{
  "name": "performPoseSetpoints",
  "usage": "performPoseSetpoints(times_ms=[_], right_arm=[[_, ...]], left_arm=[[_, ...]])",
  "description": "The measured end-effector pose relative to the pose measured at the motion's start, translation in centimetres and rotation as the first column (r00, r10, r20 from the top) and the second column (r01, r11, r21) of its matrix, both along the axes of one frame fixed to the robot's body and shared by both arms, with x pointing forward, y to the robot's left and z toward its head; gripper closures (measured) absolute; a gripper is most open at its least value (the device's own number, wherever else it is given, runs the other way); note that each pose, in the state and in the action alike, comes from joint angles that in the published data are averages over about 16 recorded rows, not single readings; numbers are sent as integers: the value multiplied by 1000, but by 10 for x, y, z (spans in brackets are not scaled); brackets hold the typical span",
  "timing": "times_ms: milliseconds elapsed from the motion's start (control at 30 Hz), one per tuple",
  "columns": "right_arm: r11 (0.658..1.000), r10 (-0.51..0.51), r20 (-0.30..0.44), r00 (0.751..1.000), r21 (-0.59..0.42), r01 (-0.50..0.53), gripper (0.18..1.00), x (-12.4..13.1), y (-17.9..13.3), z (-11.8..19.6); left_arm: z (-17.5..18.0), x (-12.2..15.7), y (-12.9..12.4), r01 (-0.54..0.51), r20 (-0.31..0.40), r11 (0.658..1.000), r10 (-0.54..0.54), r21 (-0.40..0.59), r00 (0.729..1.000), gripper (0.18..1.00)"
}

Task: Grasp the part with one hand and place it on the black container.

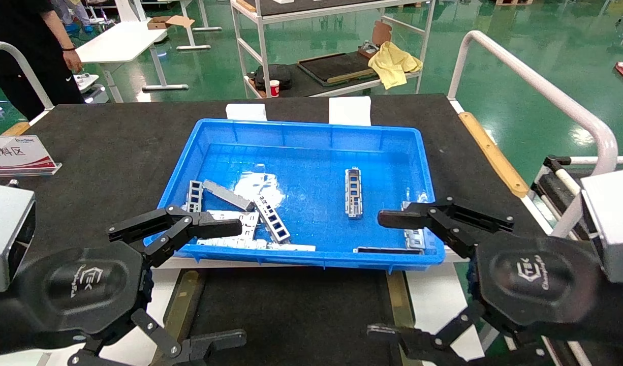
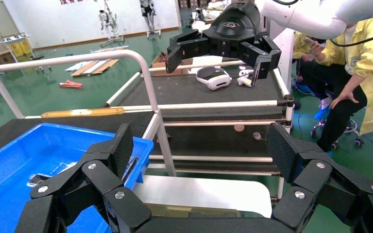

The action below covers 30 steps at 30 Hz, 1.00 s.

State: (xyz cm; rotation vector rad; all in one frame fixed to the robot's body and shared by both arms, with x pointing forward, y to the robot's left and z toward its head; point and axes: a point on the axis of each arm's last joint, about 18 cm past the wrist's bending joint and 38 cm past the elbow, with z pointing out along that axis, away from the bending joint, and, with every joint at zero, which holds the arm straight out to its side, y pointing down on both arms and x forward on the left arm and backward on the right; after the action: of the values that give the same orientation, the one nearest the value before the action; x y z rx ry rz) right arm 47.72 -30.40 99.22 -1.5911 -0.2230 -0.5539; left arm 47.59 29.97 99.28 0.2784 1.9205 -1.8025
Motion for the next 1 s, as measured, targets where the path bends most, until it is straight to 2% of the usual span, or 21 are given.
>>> performPoseSetpoints(times_ms=[1000], right_arm=[[1000, 0, 0, 1000, 0, 0, 178, 0, 0, 0]], left_arm=[[0, 0, 0, 0, 0, 1000, 0, 0, 1000, 183]])
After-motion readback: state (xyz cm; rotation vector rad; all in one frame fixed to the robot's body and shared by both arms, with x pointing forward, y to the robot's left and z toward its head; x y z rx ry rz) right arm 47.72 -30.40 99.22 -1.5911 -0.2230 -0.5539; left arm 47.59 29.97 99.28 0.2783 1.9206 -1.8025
